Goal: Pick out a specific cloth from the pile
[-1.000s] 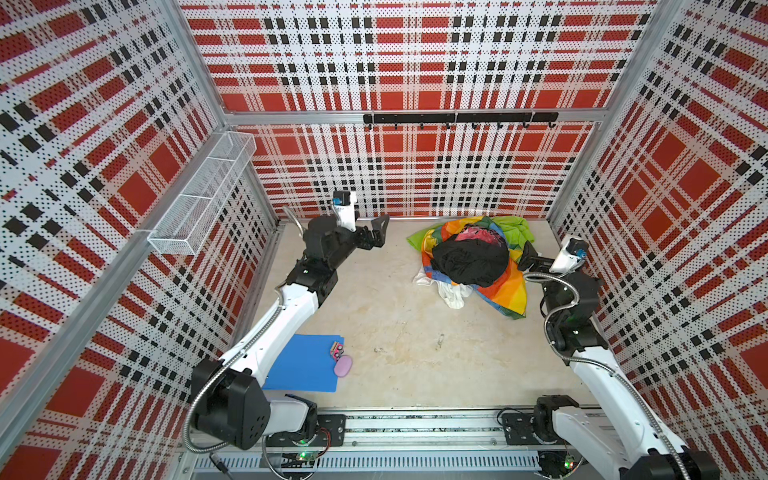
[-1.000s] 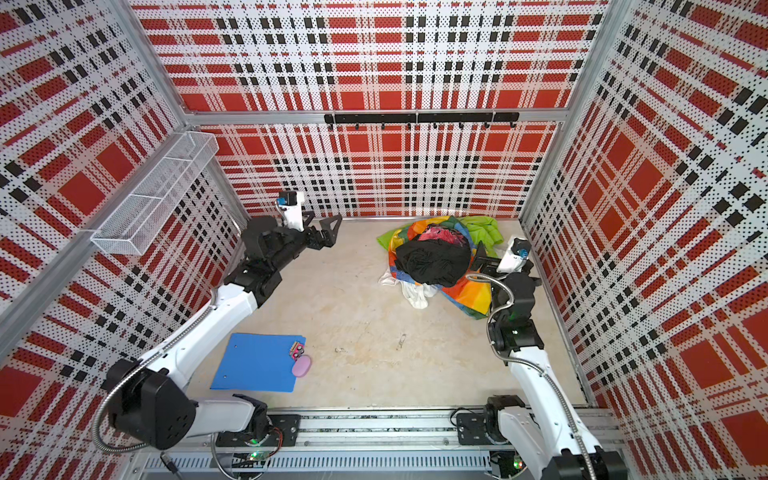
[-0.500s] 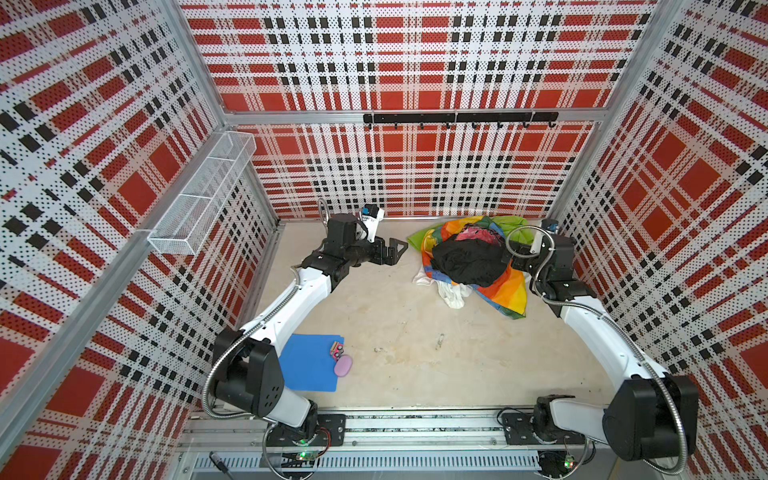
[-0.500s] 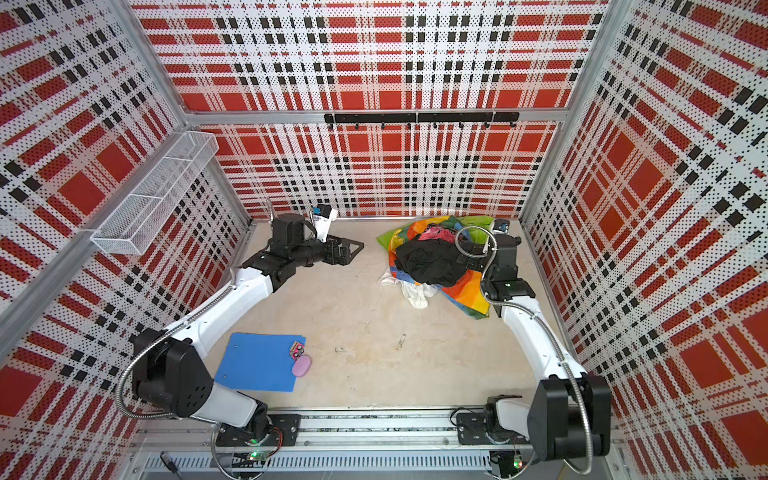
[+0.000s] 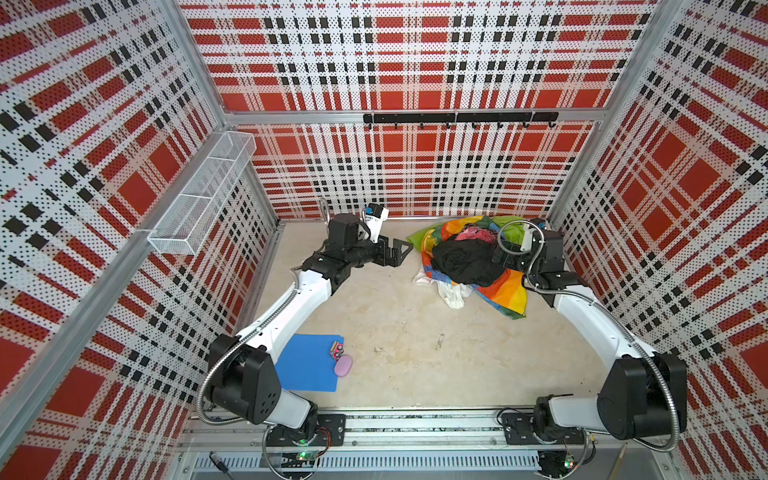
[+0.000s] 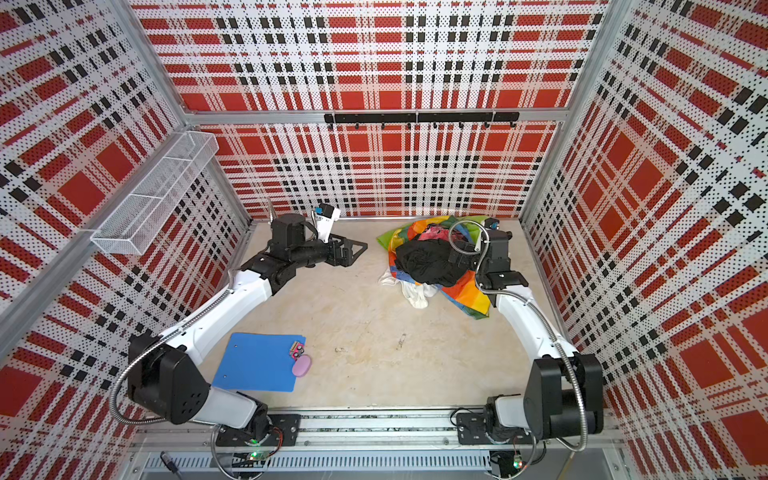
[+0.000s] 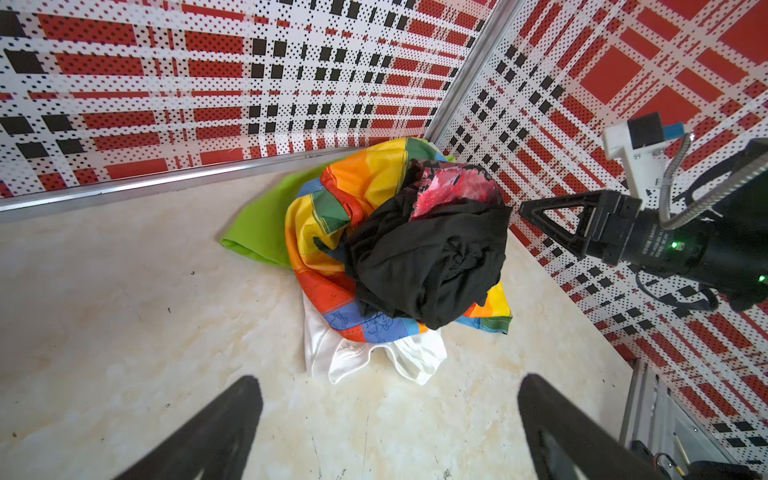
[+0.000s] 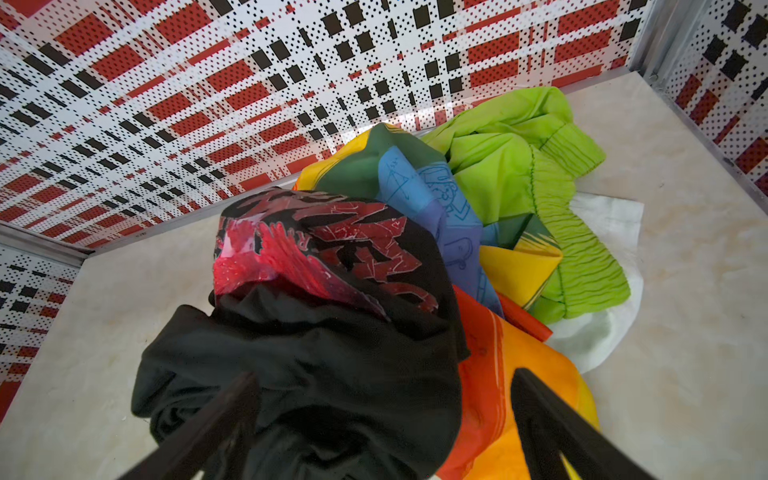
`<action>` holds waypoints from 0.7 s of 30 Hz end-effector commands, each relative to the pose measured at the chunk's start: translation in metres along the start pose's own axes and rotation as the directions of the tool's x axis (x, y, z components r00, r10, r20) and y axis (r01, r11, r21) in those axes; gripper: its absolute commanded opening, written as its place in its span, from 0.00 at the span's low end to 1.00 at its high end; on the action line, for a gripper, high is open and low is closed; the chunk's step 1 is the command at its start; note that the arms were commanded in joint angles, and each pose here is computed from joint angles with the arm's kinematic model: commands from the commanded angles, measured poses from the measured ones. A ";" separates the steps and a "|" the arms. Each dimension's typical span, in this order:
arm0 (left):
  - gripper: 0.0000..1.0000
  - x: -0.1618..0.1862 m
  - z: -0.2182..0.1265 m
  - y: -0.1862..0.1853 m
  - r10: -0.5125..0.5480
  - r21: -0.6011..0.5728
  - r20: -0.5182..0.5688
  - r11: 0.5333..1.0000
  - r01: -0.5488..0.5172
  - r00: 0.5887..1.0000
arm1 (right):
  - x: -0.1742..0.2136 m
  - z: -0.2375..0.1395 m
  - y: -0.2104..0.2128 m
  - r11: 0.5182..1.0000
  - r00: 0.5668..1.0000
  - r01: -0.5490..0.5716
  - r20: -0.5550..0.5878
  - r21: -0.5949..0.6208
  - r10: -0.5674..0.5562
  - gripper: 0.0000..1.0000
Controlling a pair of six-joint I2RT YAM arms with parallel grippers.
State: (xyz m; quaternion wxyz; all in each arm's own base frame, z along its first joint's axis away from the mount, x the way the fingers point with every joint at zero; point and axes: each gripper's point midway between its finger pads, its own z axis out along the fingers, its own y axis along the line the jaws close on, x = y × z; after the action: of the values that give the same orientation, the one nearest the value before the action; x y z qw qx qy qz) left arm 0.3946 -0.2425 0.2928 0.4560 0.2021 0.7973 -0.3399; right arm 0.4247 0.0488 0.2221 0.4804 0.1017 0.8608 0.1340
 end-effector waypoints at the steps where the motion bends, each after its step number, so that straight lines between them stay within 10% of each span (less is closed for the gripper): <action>1: 0.99 -0.008 -0.006 -0.011 0.010 0.034 0.033 0.999 -0.011 0.999 | 0.002 0.008 0.011 0.999 0.999 0.016 -0.029 -0.050 -0.018 1.00; 15: 0.99 -0.008 -0.005 -0.018 0.029 0.007 0.040 1.000 -0.029 0.999 | 0.063 0.100 -0.048 0.975 0.975 -0.040 -0.206 0.218 0.086 1.00; 21: 0.99 -0.005 -0.002 -0.021 0.025 0.018 0.032 0.999 -0.026 0.999 | 0.067 0.114 -0.042 0.985 0.977 -0.052 -0.194 0.166 0.084 0.19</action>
State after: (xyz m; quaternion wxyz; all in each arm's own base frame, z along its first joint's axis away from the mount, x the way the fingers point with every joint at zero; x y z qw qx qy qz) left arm 0.3884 -0.2538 0.2919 0.4541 0.2058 0.7971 -0.3407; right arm 0.4753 0.0479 0.0977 0.3615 0.1498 0.9158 0.0908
